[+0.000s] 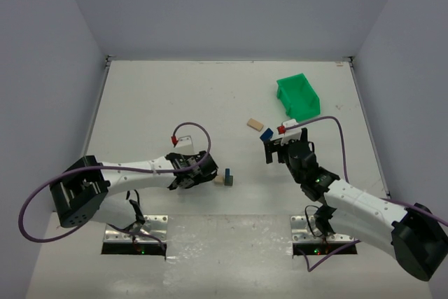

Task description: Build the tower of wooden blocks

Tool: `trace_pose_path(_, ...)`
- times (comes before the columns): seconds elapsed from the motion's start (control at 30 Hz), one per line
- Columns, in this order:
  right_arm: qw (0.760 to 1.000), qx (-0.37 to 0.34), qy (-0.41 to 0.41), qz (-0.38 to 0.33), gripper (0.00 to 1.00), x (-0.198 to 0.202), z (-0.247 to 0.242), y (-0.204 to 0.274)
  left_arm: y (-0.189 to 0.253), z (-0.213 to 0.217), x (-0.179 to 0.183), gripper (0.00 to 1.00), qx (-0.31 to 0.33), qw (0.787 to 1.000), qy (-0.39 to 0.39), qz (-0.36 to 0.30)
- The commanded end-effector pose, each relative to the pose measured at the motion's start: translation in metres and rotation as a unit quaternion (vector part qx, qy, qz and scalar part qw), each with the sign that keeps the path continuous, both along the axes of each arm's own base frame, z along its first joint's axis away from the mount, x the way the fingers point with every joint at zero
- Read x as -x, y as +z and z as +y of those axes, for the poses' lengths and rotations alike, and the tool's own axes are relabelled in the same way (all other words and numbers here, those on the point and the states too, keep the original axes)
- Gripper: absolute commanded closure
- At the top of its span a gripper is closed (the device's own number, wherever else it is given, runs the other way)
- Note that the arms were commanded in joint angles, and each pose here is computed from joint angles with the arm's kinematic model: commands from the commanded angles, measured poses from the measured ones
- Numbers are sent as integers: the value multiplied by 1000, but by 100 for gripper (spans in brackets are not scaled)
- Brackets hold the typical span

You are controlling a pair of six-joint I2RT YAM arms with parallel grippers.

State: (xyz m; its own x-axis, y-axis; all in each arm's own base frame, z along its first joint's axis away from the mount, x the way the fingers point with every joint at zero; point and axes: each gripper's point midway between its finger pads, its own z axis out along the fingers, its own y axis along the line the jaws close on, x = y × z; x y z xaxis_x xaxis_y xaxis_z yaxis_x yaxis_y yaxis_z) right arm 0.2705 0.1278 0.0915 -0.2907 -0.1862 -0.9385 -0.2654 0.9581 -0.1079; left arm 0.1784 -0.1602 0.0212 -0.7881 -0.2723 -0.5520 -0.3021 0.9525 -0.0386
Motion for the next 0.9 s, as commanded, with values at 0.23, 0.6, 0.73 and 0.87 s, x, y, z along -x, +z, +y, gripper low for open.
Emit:
trace_pose_path(0.23,999,-28,1,-24,1,-9,9,24,19,40,31,0,66,990,125,-2)
trace_pose_path(0.6,952,10,305,-24,1,28,97,49,98,5,-56,0,162,963,95,-193)
trace_pose_path(0.73,905,91,412,-59,1,49,147,72,101,19,-93,0,195,961,76,-184)
trace_pose_path(0.87,851,124,507,-60,1,75,196,82,108,51,-104,0,204,948,120,-212)
